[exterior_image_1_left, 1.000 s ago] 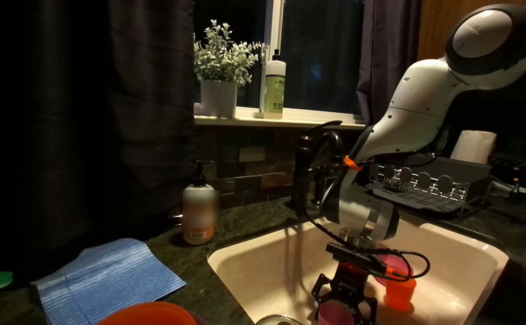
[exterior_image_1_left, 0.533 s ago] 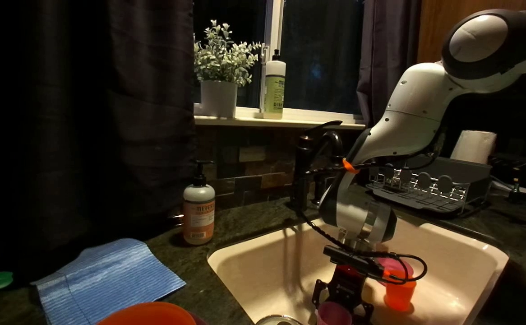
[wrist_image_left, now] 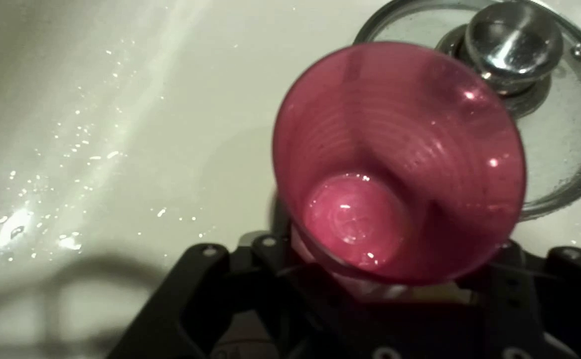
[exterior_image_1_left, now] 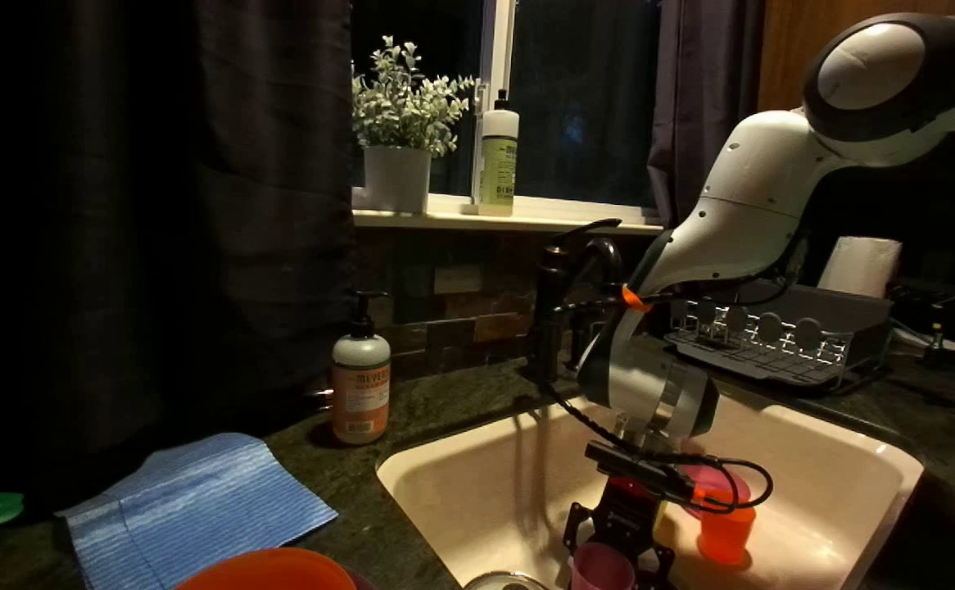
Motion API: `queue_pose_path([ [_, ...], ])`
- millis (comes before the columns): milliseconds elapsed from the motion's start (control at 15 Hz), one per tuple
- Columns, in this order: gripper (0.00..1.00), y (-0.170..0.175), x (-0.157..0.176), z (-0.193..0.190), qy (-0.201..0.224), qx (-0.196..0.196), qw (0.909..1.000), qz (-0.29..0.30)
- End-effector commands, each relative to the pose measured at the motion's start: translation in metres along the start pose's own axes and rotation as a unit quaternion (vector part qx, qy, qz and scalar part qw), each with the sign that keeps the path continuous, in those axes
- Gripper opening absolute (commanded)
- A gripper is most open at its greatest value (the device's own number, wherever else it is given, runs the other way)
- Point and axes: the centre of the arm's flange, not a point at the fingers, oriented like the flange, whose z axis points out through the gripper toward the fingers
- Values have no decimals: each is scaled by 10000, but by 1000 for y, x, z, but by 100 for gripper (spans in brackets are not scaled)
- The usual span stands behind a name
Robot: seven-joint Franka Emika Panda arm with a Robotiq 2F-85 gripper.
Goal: Put the cup on the drying rack
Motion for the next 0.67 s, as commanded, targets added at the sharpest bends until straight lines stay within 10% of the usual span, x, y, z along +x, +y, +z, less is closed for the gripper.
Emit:
queue_pose_path([
  [0, 45, 5, -27, -17, 179, -25, 9998, -100],
  [600, 45, 21, -47, -60, 1134, 890, 9835, 1091],
])
